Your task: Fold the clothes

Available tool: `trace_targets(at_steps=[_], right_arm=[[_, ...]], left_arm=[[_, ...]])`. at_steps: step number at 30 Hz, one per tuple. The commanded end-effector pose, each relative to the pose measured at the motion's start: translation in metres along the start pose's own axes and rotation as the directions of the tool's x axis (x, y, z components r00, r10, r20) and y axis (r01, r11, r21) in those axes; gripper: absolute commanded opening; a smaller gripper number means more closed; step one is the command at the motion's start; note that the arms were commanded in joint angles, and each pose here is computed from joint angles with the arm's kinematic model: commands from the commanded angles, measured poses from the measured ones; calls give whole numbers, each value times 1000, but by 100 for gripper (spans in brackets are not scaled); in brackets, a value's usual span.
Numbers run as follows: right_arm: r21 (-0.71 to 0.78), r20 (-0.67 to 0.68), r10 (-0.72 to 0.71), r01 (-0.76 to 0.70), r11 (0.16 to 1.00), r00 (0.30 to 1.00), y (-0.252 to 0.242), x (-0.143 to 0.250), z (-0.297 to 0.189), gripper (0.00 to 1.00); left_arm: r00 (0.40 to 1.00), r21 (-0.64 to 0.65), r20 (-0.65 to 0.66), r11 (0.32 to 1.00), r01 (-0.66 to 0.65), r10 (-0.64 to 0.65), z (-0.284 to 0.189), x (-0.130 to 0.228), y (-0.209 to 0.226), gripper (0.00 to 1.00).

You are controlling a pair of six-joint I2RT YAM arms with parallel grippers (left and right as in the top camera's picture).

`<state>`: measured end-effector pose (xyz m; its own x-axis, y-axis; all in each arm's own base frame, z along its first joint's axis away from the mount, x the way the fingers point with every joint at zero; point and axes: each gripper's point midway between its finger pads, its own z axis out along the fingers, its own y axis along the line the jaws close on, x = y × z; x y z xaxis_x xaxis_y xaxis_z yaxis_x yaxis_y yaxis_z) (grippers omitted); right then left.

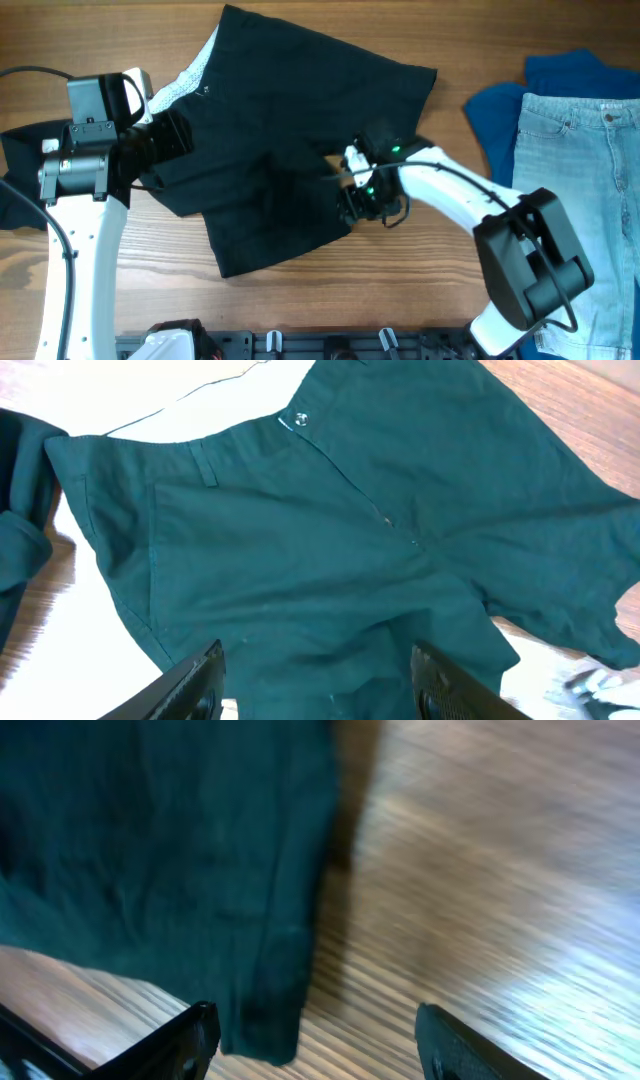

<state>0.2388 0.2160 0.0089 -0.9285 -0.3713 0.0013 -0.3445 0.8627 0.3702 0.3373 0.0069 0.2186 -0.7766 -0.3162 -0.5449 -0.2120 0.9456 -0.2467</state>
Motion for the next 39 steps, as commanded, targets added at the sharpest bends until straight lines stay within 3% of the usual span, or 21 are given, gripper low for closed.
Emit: trace_targets(at_steps=[1,7,8,9,10,14,16,19,20,21,22,26,27,29,31,33,36,39], right_arm=[[9,-11,-118,118,993,993,11,7,8,68],[46,26,-158,156,987,987,8,-3,9,54],[31,34,-198,197,980,980,11,-5,9,23],[33,29,-195,194,980,980,10,-3,8,9],[46,7,-183,183,982,983,7,2,8,4],[231,-15,-86,87,969,996,-16,14,-26,4],[488,62,41,-66,870,997,-53,27,-80,4],[599,253,211,-324,732,944,-78,48,-140,4],[578,305,272,-405,708,913,-81,54,-149,16],[544,358,339,-489,681,870,-85,60,-158,51],[518,383,371,-529,672,846,-88,62,-163,62],[412,452,467,-642,647,760,-105,58,-176,66],[384,455,494,-664,641,741,-110,57,-177,71],[307,423,464,-605,735,778,-102,42,-172,73],[131,368,271,-338,932,889,-61,10,-164,77],[54,370,240,-278,959,898,-45,1,-163,79],[12,358,277,-301,953,892,-41,0,-159,79],[29,387,222,-252,967,895,-44,-11,-159,99]], left_arm=[[1000,16,9,1000,-4,4,-4,0,-4,60],[1000,17,11,1000,-4,4,-4,0,-4,60],[1000,17,11,1000,-4,4,-4,0,-4,60],[1000,17,11,1000,-5,4,-4,0,-4,60],[1000,17,12,1000,-5,5,-4,0,-4,60],[1000,17,11,1000,-5,5,-4,0,-4,60],[1000,17,11,1000,-5,5,-4,0,-4,61],[1000,17,12,1000,-5,5,-4,0,-4,63],[1000,17,12,1000,-5,5,-4,0,-4,64],[1000,17,12,1000,-5,5,-4,0,-4,65],[1000,17,10,1000,-5,4,-4,0,-4,66],[997,5,-29,997,-75,75,5,6,-1,65],[995,0,-56,996,-87,87,12,10,1,65],[987,-4,-116,993,-116,115,29,19,6,66],[982,-8,-150,993,-119,116,59,18,9,62],[973,13,-164,987,-160,160,83,16,9,59],[945,72,-241,975,-209,220,123,31,9,55],[922,180,-328,971,-155,208,138,55,-3,55]])
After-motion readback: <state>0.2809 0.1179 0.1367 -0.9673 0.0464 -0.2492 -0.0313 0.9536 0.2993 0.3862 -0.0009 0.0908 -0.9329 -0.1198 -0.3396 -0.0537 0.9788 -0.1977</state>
